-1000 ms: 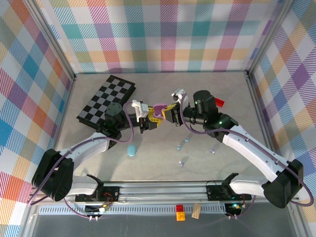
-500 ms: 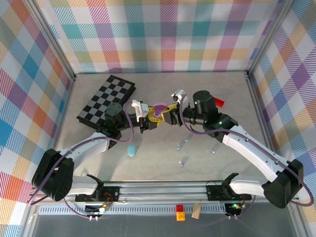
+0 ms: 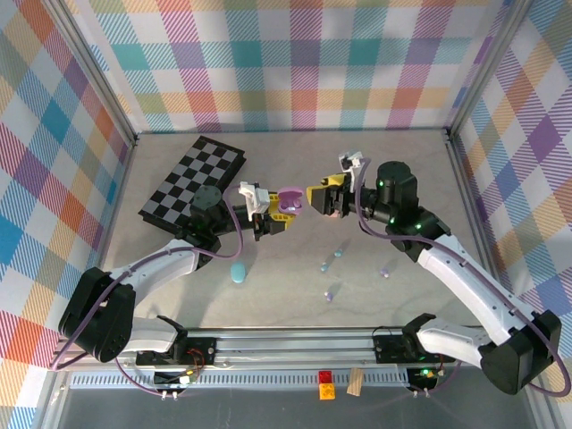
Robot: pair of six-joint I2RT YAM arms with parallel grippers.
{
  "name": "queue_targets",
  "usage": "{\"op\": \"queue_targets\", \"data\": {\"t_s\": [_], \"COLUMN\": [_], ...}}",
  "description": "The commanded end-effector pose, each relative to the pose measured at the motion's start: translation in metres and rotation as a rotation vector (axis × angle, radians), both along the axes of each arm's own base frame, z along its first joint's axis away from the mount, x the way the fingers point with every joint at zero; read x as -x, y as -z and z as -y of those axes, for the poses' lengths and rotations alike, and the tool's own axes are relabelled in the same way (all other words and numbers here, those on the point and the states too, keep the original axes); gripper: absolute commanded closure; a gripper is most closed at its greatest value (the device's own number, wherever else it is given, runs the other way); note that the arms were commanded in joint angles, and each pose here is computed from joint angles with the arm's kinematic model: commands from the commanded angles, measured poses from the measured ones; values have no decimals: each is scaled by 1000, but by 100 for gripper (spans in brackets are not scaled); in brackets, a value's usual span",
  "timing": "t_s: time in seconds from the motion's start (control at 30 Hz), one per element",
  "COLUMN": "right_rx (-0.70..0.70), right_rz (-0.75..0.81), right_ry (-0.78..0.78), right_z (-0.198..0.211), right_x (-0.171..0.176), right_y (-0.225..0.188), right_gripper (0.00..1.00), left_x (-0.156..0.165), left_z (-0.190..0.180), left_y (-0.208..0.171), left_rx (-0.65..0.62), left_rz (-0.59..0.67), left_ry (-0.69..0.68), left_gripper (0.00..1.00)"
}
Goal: Insert wireless bluetooth earbuds into charging case
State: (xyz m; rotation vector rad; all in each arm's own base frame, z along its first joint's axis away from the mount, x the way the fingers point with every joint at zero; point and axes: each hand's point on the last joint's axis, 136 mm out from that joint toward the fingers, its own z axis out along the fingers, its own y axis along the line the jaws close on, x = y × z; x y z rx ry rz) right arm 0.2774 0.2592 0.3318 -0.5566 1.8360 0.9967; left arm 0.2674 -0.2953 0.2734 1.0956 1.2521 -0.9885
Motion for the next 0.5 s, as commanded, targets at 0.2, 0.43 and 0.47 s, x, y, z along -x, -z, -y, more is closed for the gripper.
{"op": "queue_targets", "data": {"t_s": [0.2, 0.43, 0.47], "right_rx": [-57, 24, 29], "right_rz": [-144, -421, -464], "right_ry": [144, 210, 205], "right_z": [8, -3, -7], "right_x": [-30, -54, -56], "right_y": [33, 114, 123], "right_gripper": [37, 38, 38], "left_x": [-22, -51, -53], "left_z": [-28, -73, -77], "left_y": [-6, -23, -25], "left_rx": [39, 114, 118], "left_rz": [43, 66, 71], "left_ry": [-113, -265, -279], "left_gripper": [64, 64, 64]}}
